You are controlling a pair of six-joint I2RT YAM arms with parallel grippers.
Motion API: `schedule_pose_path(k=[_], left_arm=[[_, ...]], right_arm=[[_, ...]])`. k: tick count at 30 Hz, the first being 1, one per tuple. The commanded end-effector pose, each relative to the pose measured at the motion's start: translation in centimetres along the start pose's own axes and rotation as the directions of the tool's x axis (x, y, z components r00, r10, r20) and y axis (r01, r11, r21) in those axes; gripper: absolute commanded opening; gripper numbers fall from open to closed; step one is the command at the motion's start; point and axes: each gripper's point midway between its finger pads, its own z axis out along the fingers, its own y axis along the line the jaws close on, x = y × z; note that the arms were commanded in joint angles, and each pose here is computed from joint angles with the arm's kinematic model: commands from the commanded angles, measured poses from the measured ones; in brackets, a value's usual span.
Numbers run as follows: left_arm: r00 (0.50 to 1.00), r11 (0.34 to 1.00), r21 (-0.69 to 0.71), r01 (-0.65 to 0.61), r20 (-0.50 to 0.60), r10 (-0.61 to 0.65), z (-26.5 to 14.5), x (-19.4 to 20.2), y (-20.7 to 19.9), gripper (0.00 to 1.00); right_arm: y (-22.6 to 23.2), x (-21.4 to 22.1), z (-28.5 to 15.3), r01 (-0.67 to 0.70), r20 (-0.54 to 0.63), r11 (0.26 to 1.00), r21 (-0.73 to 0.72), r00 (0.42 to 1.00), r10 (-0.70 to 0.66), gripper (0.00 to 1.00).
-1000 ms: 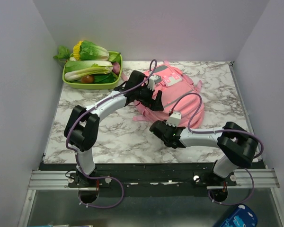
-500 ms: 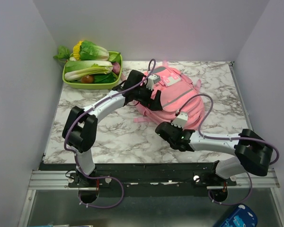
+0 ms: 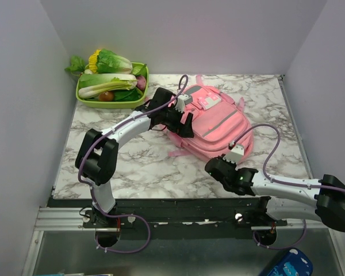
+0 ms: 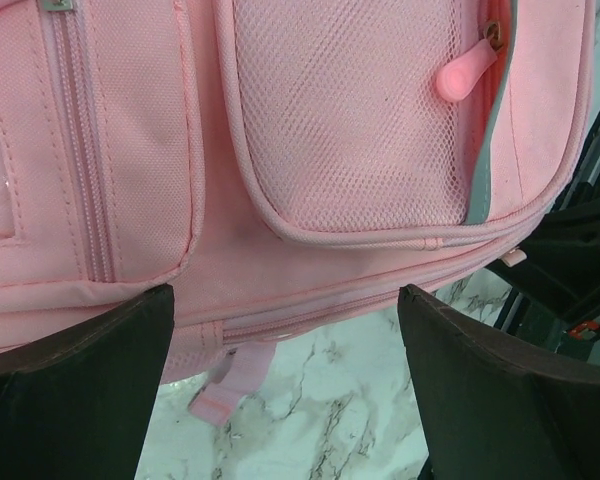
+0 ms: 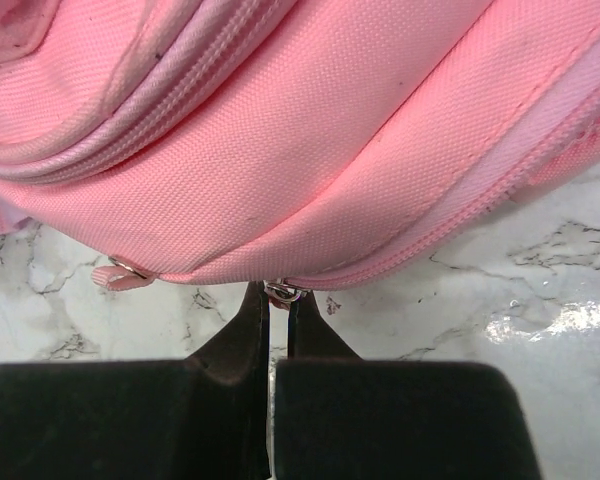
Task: Pack the student bag
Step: Zip the student bag at the center of the board.
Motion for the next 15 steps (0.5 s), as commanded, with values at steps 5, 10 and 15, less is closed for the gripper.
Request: schedule_pose_path(k=[5,10,15], left_arm=[[0.965,0.966,0.054,-0.253,0.083,0.248,-4.0,-2.6,-3.0,0.99],[0.889,0.882,0.111,-0.458,0.075,0.452,-5.6,-1.2,-5.5,0.99],[0.744,0.732,0.14,-0.666,0.061,0.665,-5.4,0.6,-7.4,0.99]], right_arm=[[1.0,-0.7,-0.8,0.057,0.016,0.996,-0.076,0.998,-0.056,0.01],[1.6,-0.4,-1.3,0.016,-0.017,0.994,-0.109,1.0,-0.018,0.01],[1.8,0.4,-1.7,-0.049,-0.062,0.988,-0.143,0.997,0.041,0.01]])
